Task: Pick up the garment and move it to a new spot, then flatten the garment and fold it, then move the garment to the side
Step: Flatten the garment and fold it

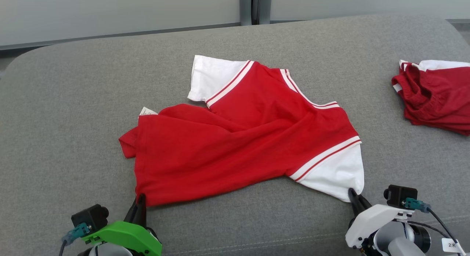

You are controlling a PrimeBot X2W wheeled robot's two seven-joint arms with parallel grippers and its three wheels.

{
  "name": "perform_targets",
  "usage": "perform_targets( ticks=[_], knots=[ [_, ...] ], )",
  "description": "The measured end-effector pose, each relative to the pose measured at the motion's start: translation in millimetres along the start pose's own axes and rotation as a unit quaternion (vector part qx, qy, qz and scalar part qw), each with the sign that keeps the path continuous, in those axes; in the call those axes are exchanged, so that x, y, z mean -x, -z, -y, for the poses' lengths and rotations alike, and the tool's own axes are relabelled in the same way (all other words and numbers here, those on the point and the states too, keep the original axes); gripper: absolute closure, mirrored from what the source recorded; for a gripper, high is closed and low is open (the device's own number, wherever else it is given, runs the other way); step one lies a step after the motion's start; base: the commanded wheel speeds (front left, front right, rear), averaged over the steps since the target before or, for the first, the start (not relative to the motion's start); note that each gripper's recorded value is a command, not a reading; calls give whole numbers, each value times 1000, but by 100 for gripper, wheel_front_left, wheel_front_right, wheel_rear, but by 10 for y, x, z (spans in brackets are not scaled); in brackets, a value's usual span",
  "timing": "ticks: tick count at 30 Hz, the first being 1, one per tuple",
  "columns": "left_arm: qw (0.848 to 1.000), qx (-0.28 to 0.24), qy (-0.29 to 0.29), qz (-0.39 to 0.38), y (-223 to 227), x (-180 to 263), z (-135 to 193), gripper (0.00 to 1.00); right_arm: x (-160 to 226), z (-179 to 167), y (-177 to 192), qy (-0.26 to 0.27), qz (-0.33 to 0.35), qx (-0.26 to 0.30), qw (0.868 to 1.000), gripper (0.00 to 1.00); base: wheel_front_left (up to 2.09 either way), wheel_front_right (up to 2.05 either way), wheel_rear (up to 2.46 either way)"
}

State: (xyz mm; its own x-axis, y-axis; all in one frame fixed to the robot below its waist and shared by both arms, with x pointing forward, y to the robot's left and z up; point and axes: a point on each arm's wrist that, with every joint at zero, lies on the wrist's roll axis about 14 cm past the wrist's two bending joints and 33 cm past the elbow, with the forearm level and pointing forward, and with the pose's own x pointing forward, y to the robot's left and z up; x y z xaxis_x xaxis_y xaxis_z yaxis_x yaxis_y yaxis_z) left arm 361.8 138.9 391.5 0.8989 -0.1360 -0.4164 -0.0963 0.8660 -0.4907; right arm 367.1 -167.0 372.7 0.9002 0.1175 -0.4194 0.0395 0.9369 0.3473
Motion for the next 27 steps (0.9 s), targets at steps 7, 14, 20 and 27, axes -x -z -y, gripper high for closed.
perform_targets(
  ticks=[7, 14, 20, 27],
  knots=[
    [1000, 7, 10, 23, -145, -8, 70, 100, -10, -106, -304, -22, 49, -37, 998, 100, 0, 0, 0],
    [998, 15, 36, 51, -326, 5, 234, 100, 29, -244, -766, -57, 112, -61, 990, 100, 0, 0, 0],
    [993, 14, 89, 81, -685, 9, 553, 100, 51, -361, -1225, -88, 152, -70, 982, 100, 0, 0, 0],
    [985, 5, 131, 115, -1348, 44, 901, 100, 85, -557, -1806, -123, 183, -69, 973, 100, 0, 0, 0]
  ],
)
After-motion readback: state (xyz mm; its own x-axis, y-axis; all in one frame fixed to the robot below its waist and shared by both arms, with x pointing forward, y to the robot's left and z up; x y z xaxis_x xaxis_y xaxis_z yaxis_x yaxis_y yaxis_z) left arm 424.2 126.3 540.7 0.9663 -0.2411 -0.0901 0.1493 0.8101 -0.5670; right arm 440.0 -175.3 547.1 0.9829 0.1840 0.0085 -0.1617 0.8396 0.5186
